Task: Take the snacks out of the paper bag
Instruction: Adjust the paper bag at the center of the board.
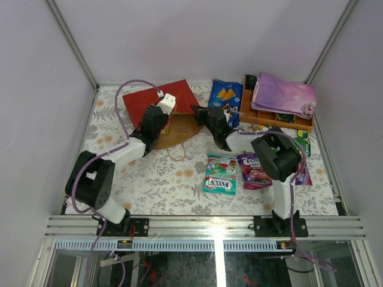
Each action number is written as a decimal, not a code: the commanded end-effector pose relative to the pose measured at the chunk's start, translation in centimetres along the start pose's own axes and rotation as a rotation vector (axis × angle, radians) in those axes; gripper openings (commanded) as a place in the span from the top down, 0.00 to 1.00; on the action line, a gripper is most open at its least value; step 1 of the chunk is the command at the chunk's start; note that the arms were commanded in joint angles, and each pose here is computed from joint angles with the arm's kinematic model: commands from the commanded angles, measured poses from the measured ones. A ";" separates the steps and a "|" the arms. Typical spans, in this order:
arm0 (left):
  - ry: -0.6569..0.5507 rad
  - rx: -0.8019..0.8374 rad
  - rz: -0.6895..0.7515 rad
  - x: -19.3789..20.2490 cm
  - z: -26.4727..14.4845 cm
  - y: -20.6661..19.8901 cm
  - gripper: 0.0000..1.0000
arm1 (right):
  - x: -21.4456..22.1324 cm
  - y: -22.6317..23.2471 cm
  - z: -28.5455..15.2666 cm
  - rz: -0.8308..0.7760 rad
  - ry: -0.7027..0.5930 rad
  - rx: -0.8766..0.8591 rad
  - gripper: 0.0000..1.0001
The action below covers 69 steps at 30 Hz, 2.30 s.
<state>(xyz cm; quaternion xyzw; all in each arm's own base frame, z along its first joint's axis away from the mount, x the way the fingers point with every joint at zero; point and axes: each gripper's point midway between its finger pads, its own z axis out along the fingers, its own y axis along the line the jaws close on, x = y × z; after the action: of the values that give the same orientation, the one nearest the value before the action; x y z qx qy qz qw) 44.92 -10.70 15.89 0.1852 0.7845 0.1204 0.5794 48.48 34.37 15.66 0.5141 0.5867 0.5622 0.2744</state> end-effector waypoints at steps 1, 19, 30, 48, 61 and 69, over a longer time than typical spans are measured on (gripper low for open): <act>-0.114 -0.107 0.027 -1.9 2.5 3.8 0.94 | 0.4 3.1 -1.5 -0.019 -0.076 -0.063 1.00; -0.242 -0.270 -0.053 -5.6 -0.6 9.9 0.03 | 7.0 5.0 -5.8 -0.174 0.191 -0.067 0.01; -0.465 -0.196 -0.592 -10.6 -11.9 11.9 0.00 | 8.9 17.9 -11.6 -1.212 0.113 -0.382 0.01; -0.323 0.381 -1.335 -2.7 -15.3 -1.1 0.00 | 7.0 6.7 -7.8 -2.919 0.421 -0.798 0.00; -0.141 0.410 -1.333 0.6 -12.8 -4.3 0.00 | 8.5 4.5 -0.4 -3.097 0.225 -0.929 0.01; -0.117 0.347 -1.332 2.0 -11.9 -2.4 0.00 | 8.3 2.3 3.9 -3.161 0.221 -0.883 0.12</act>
<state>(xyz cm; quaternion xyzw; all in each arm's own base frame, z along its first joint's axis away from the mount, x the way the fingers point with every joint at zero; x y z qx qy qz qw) 31.93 -12.60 14.36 -0.2476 0.7255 -0.3920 0.5086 47.97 41.74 15.44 0.7267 -0.3641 0.0564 -0.5798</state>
